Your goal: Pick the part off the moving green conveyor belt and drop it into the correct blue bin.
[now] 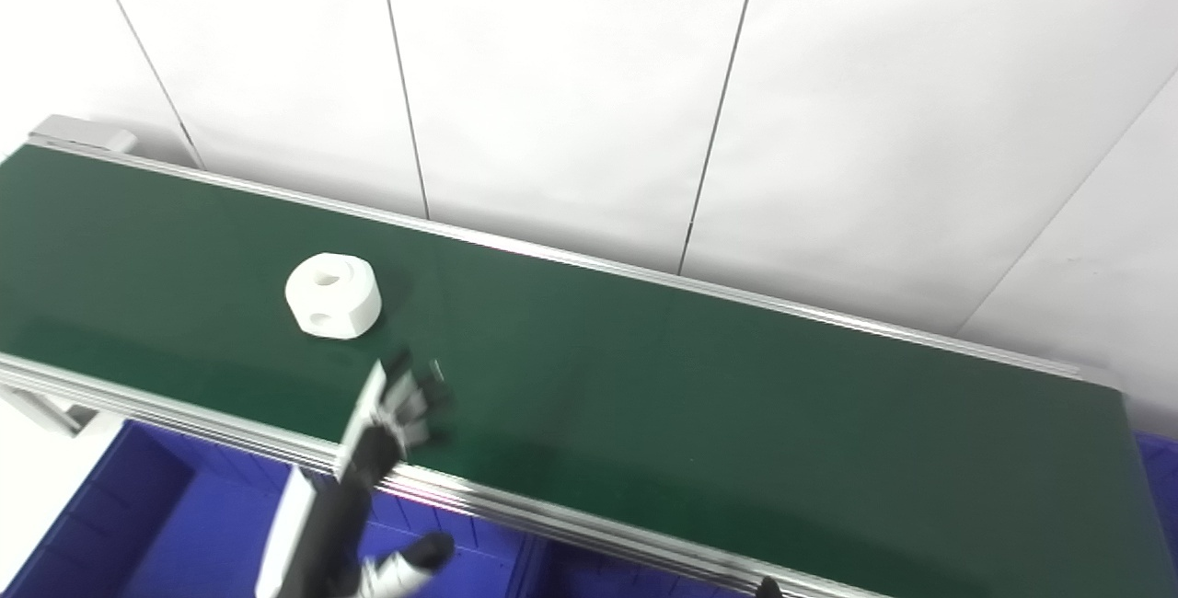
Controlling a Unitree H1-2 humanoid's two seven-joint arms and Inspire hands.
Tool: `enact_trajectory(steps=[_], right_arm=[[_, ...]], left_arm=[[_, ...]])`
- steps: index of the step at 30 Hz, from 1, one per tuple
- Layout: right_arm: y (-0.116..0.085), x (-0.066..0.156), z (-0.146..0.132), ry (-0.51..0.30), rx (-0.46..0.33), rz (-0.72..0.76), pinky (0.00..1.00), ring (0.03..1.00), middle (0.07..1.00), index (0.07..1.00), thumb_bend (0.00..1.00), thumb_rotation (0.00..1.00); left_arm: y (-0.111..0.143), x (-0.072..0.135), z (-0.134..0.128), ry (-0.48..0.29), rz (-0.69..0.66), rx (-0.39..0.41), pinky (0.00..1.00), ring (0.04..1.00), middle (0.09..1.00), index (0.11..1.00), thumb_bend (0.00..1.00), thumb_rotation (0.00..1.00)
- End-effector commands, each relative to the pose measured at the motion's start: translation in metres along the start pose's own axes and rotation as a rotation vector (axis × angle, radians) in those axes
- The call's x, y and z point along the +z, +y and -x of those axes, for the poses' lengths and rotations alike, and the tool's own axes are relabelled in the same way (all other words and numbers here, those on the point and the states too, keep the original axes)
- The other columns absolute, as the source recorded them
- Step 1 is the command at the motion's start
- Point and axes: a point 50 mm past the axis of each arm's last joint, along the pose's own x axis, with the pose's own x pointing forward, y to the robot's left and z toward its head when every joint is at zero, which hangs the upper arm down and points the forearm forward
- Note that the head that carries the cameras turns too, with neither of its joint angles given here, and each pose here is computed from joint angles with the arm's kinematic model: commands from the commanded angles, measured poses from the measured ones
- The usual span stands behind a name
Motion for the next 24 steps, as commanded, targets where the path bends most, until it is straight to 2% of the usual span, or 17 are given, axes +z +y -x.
enact_trajectory(steps=[1, 3, 6, 7, 8, 9, 11, 14, 18, 20, 22, 24], right_arm=[[0.003, 0.005, -0.002, -0.048, 0.011, -0.002, 0.95, 0.963, 1.000, 0.980, 0.75, 1.00], [0.003, 0.004, -0.003, -0.049, 0.014, -0.004, 0.94, 0.958, 1.000, 0.975, 0.75, 1.00], [0.003, 0.005, -0.002, -0.025, 0.020, -0.015, 0.96, 0.953, 1.000, 0.966, 0.78, 1.00], [0.003, 0.005, -0.002, -0.022, 0.024, -0.017, 0.97, 0.951, 1.000, 0.966, 0.79, 1.00], [0.003, 0.004, -0.002, -0.025, 0.026, -0.019, 0.96, 0.947, 1.000, 0.967, 0.78, 1.00], [0.003, 0.004, -0.001, -0.026, 0.031, -0.024, 0.96, 0.946, 1.000, 0.967, 0.78, 1.00], [0.003, 0.003, -0.001, -0.027, 0.036, -0.030, 0.97, 0.956, 1.000, 0.970, 0.78, 1.00], [0.003, 0.004, 0.000, -0.025, 0.037, -0.027, 0.96, 0.950, 1.000, 0.963, 0.76, 1.00], [0.003, 0.004, 0.002, -0.020, 0.044, -0.025, 0.95, 0.950, 1.000, 0.963, 0.76, 1.00], [0.004, 0.004, 0.002, -0.017, 0.042, -0.022, 0.93, 0.942, 1.000, 0.950, 0.75, 1.00], [0.006, 0.005, 0.003, -0.019, 0.043, -0.020, 0.93, 0.940, 1.000, 0.947, 0.75, 1.00], [0.007, 0.005, 0.003, -0.020, 0.046, -0.016, 0.92, 0.937, 1.000, 0.944, 0.75, 1.00]], left_arm=[[0.018, 0.006, -0.028, -0.091, -0.062, -0.023, 0.64, 0.777, 0.849, 0.886, 0.91, 0.54], [0.036, 0.004, -0.053, -0.129, -0.198, -0.093, 0.59, 0.757, 0.838, 0.860, 0.93, 0.51], [0.063, 0.008, -0.094, -0.151, -0.407, -0.218, 0.57, 0.804, 0.840, 0.838, 0.96, 0.46], [0.069, 0.011, -0.104, -0.148, -0.454, -0.250, 0.59, 0.821, 0.849, 0.835, 0.96, 0.43], [0.073, 0.015, -0.114, -0.143, -0.505, -0.278, 0.63, 0.810, 0.854, 0.820, 0.97, 0.35], [0.078, 0.019, -0.126, -0.134, -0.589, -0.327, 0.65, 0.816, 0.867, 0.831, 0.96, 0.36], [0.083, 0.023, -0.143, -0.115, -0.703, -0.387, 0.79, 0.839, 0.898, 0.874, 0.91, 0.34], [0.087, 0.022, -0.169, -0.095, -0.833, -0.465, 0.88, 0.866, 0.910, 0.894, 0.95, 0.23], [0.092, 0.010, -0.211, -0.095, -1.007, -0.543, 0.91, 0.882, 0.914, 0.891, 1.00, 0.20], [0.093, 0.001, -0.230, -0.076, -1.072, -0.578, 0.97, 0.924, 0.934, 0.905, 1.00, 0.21], [0.094, -0.006, -0.241, -0.065, -1.114, -0.602, 0.97, 0.931, 0.937, 0.909, 1.00, 0.21], [0.097, -0.022, -0.253, -0.048, -1.154, -0.630, 0.97, 0.931, 0.936, 0.910, 1.00, 0.22]])
